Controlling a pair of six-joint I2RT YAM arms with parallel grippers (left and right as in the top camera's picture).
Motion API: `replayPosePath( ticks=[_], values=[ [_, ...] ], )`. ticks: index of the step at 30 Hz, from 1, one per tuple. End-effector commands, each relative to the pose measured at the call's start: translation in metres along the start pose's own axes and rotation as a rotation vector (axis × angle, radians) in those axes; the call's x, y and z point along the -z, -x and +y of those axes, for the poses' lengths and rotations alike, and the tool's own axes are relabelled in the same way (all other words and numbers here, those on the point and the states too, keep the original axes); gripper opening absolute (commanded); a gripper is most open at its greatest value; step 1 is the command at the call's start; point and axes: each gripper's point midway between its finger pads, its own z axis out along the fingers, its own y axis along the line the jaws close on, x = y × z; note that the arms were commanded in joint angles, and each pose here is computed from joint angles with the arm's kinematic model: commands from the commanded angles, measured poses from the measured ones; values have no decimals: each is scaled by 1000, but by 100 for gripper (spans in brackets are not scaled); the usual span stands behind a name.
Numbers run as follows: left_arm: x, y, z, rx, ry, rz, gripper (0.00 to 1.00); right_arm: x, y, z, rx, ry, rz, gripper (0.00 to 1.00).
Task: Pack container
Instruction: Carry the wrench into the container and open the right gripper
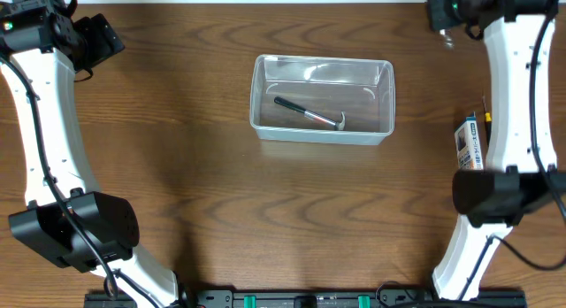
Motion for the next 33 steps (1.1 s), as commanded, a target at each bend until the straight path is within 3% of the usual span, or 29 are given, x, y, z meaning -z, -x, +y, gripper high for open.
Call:
replayPosePath(
  ticks=[1, 11, 21, 33],
  values=[
    [-1, 1, 2, -2, 16, -3, 98, 5, 5, 69, 341, 170, -17, 1],
    [-1, 1, 2, -2, 16, -3, 98, -20, -49, 153, 729, 367, 155, 1],
    [-1, 1, 2, -2, 16, -3, 98, -83, -113, 168, 733, 438, 305, 1],
    [-1, 1, 2, -2, 16, -3, 98, -134, -163, 179, 705, 453, 347, 1]
  ],
)
